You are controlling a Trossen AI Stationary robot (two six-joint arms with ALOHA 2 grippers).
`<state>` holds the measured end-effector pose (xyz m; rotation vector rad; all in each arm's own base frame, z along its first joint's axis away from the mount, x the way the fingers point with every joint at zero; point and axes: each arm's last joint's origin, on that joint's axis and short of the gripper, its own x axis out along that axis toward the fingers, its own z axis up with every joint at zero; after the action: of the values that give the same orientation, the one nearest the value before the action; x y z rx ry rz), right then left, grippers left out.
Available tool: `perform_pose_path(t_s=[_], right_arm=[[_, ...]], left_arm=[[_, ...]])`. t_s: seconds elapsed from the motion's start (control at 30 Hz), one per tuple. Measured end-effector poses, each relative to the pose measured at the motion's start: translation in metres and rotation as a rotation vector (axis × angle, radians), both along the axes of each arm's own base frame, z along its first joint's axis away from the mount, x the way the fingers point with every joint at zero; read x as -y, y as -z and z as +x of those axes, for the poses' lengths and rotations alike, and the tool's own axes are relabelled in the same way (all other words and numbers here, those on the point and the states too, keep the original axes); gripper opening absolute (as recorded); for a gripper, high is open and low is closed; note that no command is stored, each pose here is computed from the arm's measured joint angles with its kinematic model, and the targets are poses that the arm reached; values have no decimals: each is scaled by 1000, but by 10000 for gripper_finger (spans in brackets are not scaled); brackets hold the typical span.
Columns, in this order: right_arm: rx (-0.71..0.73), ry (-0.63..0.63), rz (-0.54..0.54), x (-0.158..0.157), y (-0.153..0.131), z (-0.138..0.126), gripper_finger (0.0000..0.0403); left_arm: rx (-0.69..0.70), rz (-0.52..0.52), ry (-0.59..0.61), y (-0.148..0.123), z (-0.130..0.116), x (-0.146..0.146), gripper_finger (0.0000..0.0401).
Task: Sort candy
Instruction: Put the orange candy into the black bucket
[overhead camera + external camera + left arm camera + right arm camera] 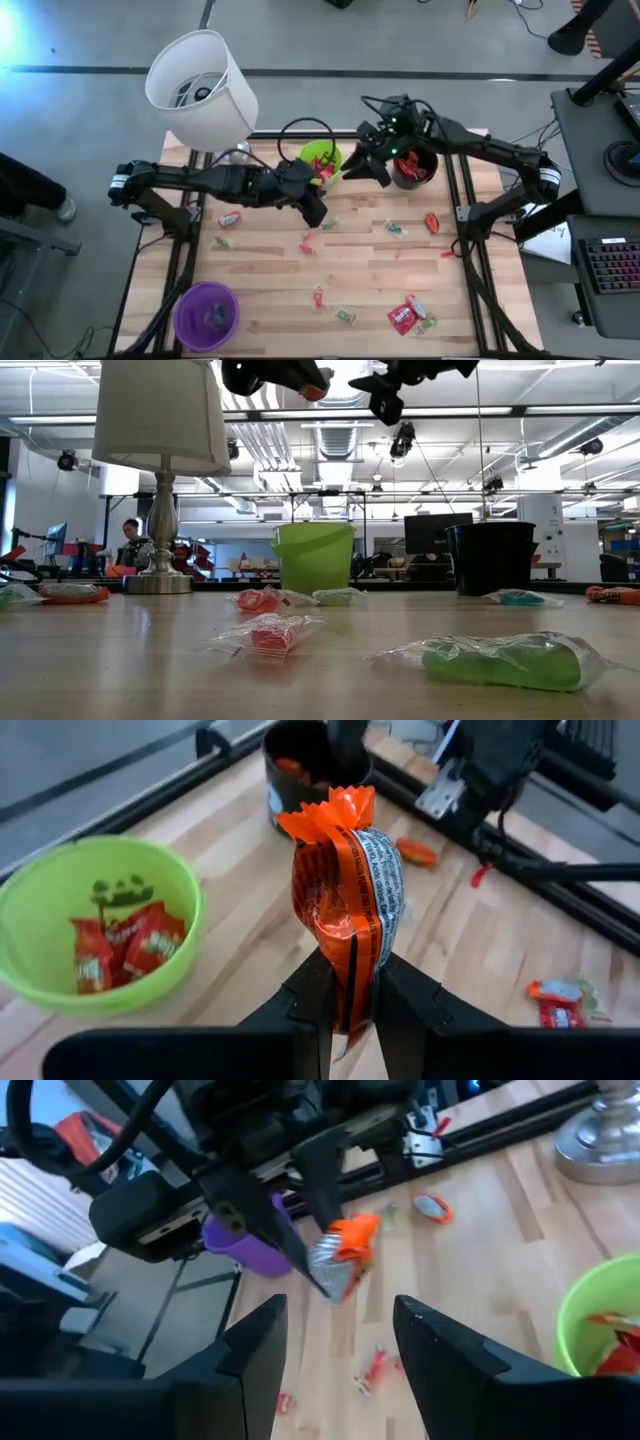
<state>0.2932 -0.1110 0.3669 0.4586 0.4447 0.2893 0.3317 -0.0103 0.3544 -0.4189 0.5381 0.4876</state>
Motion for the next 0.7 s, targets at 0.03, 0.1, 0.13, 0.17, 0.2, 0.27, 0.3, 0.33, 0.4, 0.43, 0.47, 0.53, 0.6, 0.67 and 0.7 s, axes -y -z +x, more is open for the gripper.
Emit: perform_pose_path(t_s=[0.03, 0.1, 0.13, 0.17, 0.2, 0.27, 0.3, 0.33, 0.4, 0.43, 0.47, 0.53, 0.6, 0.67, 0.7], right_arm=[[3, -6, -2, -2, 0, 1, 176], [6, -25, -9, -6, 0, 3, 176], [9, -32, -12, -8, 1, 5, 176], [8, -36, -12, -9, 1, 6, 176], [9, -33, -16, -10, 2, 8, 176], [5, 0, -40, -11, 3, 11, 176], [-4, 27, -53, -11, 5, 13, 176], [-13, 50, -62, -10, 6, 14, 176], [-22, 65, -53, -8, 10, 18, 176], [-15, 67, -48, -8, 10, 21, 176], [-13, 71, -40, -8, 11, 22, 176], [-1, 72, -33, -7, 11, 25, 176], [11, 75, -30, -6, 12, 28, 176], [9, 74, -23, -7, 13, 29, 176], [7, 76, -20, -7, 13, 30, 176]], left_arm=[[10, 7, 2, -1, 1, -1, 40], [20, 19, 2, -2, 2, -4, 40], [28, 24, 2, -3, 2, -5, 40], [32, 28, 1, -3, 3, -7, 40], [33, 33, 0, -3, 3, -8, 40], [34, 43, 3, -4, 3, -10, 40], [34, 45, 2, -4, 3, -11, 40], [34, 48, 3, -4, 3, -11, 40], [29, 59, 10, -4, 3, -11, 40], [26, 65, 19, -4, 3, -11, 40], [24, 68, 23, -4, 3, -12, 40], [22, 75, 28, -4, 4, -12, 40], [21, 77, 31, -4, 4, -12, 40], [17, 79, 29, -4, 4, -13, 40], [18, 80, 29, -4, 4, -13, 40]])
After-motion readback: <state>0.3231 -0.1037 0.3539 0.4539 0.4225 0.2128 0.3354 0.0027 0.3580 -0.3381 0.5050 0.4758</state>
